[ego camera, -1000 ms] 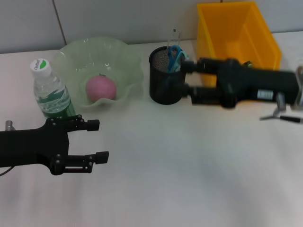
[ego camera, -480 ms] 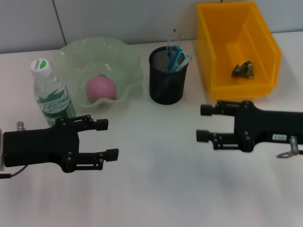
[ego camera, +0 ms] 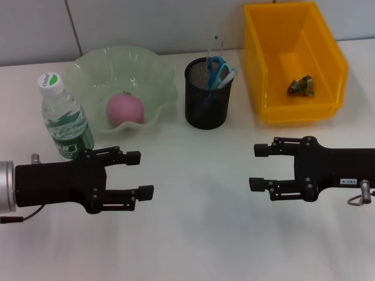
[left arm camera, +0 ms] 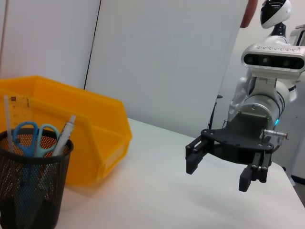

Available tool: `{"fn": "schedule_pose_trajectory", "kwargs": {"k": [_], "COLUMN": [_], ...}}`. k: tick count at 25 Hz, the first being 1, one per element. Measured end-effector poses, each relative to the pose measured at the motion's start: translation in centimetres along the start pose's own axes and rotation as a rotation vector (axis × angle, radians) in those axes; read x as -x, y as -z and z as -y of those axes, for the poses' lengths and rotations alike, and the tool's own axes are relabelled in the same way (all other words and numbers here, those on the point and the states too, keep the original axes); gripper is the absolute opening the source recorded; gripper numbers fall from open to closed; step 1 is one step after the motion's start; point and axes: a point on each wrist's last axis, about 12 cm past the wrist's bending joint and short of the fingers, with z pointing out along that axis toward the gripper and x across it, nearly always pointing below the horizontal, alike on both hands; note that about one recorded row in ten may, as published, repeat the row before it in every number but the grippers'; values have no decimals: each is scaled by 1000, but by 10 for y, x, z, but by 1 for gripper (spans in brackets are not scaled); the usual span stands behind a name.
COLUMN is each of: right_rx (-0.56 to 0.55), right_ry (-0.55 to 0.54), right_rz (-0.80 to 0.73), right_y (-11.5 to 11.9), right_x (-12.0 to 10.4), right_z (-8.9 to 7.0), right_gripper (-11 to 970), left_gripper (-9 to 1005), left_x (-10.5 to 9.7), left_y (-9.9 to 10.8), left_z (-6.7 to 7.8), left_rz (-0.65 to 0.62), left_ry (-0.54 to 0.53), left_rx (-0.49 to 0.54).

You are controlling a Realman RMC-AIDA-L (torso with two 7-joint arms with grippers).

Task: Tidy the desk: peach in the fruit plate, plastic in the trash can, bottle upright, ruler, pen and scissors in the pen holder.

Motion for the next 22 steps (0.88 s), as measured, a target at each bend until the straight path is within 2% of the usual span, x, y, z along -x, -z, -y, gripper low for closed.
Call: {"fn": "schedule_pose_trajectory", "kwargs": {"k": [9, 11, 22], "right_rx": [-11, -11, 7], "right_ry": [11, 15, 7], "right_rz": [-5, -7, -23], "right_y": [3, 2, -7], "right_x": [0, 1, 1], "right_z": [2, 3, 5], "right_gripper": [750, 750, 750], "left_gripper": [832, 832, 832], "left_x": [2, 2, 1], "left_y": [-5, -9, -12], "left_z": [-2, -5, -6], "left_rz": [-15, -51, -67], "left_ry": [-12, -18, -9], "left_rx": [1, 2, -4]}}
